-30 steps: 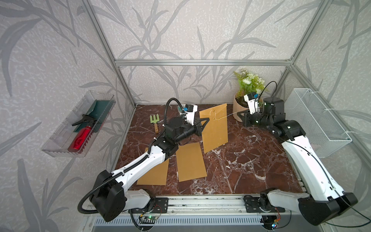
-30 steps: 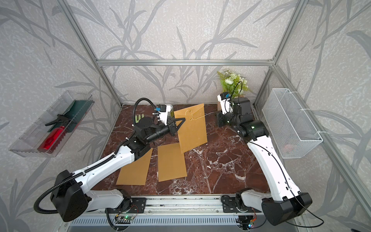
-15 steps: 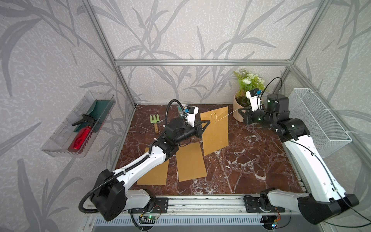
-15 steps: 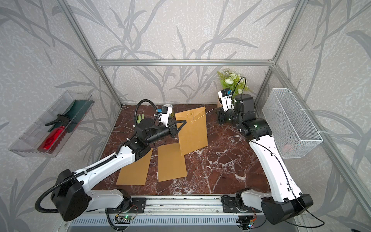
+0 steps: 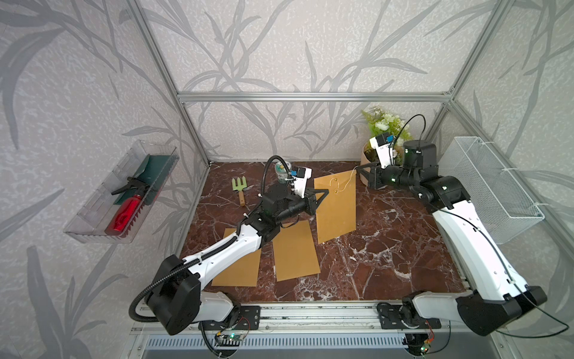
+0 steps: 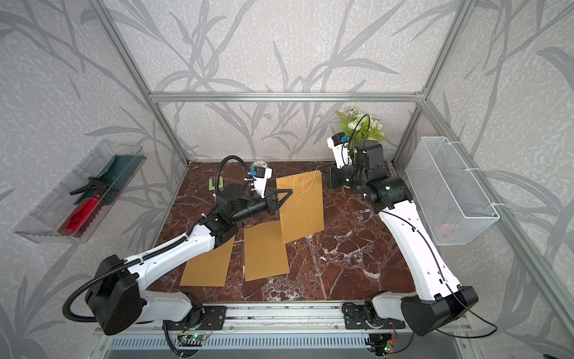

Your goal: Open the file bag

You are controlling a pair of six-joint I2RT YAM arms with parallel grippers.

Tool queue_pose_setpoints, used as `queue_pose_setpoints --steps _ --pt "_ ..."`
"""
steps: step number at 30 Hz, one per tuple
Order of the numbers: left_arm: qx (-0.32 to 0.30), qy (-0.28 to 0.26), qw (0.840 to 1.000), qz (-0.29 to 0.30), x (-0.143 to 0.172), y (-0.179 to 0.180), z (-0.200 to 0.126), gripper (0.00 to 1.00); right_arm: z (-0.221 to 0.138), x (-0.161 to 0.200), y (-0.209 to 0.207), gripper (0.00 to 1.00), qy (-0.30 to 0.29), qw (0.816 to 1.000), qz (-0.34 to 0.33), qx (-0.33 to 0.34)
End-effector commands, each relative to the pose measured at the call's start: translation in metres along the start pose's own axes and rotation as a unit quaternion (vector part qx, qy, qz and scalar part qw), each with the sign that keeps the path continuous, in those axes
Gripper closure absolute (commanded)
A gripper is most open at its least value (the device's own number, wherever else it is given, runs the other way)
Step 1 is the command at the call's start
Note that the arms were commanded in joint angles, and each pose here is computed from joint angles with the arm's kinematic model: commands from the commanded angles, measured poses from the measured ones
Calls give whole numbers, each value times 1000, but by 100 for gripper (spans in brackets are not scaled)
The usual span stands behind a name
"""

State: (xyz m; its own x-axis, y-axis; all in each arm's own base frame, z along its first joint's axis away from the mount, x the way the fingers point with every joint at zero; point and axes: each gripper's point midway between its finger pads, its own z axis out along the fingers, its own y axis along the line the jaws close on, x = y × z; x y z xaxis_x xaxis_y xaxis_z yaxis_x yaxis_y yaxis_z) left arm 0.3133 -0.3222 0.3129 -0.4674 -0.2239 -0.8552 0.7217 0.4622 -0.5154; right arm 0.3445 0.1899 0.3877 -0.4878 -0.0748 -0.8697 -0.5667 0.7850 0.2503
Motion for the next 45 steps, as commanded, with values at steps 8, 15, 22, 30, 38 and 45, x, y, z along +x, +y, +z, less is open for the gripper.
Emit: queue_pose_setpoints --steps 8,15,22,30,38,45 --pt "24 0 1000 -5 9 -10 10 100 17 -23 45 100 -9 999 -38 -36" --pt "28 -1 1000 -6 10 -14 13 100 32 -22 68 100 0 997 -53 -56" --pt "28 -10 1000 -7 6 -14 18 100 36 -23 87 100 1 995 -60 -76" --pt "35 -16 999 -10 0 -16 22 100 30 -26 98 100 -3 994 -70 -79" --pt "26 -20 999 -3 -2 -15 18 100 3 -4 66 79 -1 996 -87 5" --pt "17 -31 999 5 -9 -16 13 100 -8 31 37 75 25 997 -62 44"
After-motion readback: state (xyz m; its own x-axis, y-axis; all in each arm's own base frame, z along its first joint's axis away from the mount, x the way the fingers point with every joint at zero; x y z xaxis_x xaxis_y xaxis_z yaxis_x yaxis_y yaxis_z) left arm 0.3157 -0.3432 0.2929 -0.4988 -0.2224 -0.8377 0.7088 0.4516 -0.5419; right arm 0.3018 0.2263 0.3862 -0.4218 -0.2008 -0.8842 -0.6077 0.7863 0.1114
